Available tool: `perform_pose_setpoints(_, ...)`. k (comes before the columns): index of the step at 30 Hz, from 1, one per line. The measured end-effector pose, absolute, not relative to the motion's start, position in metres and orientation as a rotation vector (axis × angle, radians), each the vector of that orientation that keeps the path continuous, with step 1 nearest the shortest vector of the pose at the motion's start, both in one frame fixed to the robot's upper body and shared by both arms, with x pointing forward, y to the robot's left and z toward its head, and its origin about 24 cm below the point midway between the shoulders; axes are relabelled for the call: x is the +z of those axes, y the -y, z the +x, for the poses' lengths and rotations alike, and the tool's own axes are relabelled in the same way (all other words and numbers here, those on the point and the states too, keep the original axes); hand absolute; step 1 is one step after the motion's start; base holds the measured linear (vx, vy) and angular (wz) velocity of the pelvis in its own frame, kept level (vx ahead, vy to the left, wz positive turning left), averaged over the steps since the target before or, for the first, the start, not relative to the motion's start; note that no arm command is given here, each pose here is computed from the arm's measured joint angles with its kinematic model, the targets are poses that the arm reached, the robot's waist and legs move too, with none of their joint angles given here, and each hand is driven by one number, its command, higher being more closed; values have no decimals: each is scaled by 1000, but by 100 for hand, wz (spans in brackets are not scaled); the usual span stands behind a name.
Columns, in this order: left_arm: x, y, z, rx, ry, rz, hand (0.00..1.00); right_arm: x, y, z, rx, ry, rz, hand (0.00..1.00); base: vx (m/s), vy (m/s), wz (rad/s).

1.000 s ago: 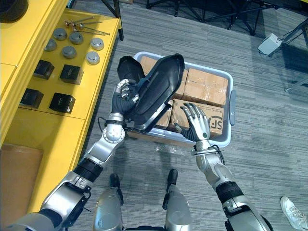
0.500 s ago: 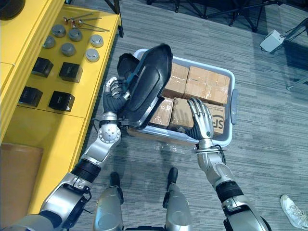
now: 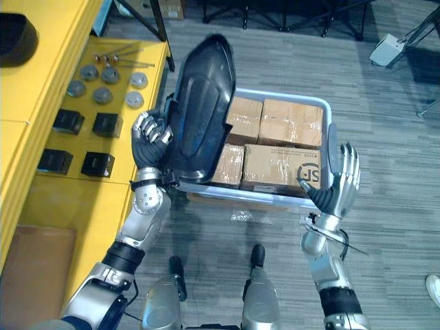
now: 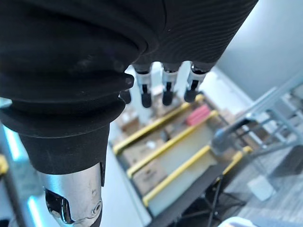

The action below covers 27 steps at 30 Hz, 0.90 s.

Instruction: Walk over and take plastic housings, then place them on the shelf

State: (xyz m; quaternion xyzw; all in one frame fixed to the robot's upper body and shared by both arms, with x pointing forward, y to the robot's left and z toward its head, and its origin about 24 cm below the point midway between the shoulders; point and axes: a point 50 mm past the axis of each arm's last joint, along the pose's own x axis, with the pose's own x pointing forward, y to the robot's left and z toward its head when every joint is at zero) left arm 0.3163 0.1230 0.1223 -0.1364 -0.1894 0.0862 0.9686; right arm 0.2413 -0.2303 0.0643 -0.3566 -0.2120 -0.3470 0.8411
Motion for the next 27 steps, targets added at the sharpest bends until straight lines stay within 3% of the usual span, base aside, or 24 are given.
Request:
perform_pose_setpoints(17,94,-198,261,473,314,-385,100,55,199,223,-574,388,-611,0,14,1,10)
perform_pose_setpoints(27,80,-208,224,456,225,-390,100,66,178,227,-441,413,-468,0,19,5,17)
